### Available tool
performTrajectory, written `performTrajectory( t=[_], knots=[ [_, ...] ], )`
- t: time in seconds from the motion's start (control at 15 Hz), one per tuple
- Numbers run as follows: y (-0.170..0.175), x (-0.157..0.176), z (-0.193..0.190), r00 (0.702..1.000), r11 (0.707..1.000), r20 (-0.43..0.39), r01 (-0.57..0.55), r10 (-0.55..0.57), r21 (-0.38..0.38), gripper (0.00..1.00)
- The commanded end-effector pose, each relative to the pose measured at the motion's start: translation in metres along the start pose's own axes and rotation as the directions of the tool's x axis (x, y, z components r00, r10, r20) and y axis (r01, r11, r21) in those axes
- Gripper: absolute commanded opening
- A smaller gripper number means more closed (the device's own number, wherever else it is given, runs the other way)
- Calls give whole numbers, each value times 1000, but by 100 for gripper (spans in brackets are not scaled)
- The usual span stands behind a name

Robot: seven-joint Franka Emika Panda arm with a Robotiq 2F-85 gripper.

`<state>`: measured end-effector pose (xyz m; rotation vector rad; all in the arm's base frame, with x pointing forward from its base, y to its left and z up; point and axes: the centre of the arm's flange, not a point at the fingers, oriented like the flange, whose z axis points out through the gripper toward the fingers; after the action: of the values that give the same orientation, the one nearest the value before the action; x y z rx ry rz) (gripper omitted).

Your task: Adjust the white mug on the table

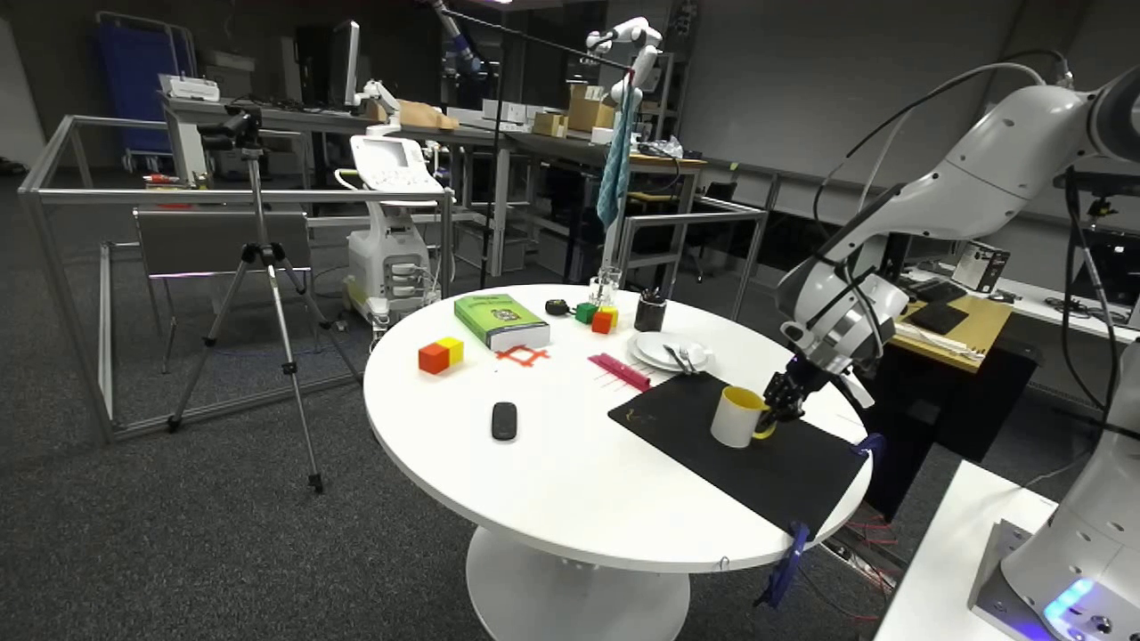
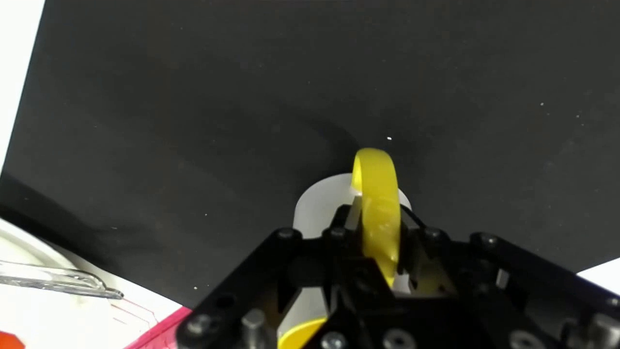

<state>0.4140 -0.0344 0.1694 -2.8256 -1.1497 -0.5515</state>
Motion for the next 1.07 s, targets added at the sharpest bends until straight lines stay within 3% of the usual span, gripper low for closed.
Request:
performTrajectory(
  t=[0.0, 0.53, 1.0],
  knots=[
    [12, 5, 0, 997, 997, -3, 71, -71, -25, 2],
    [39, 11, 6, 980, 980, 30, 198, -197, -10, 2],
    [62, 17, 16, 945, 947, 59, 320, -321, 24, 2]
  ],
)
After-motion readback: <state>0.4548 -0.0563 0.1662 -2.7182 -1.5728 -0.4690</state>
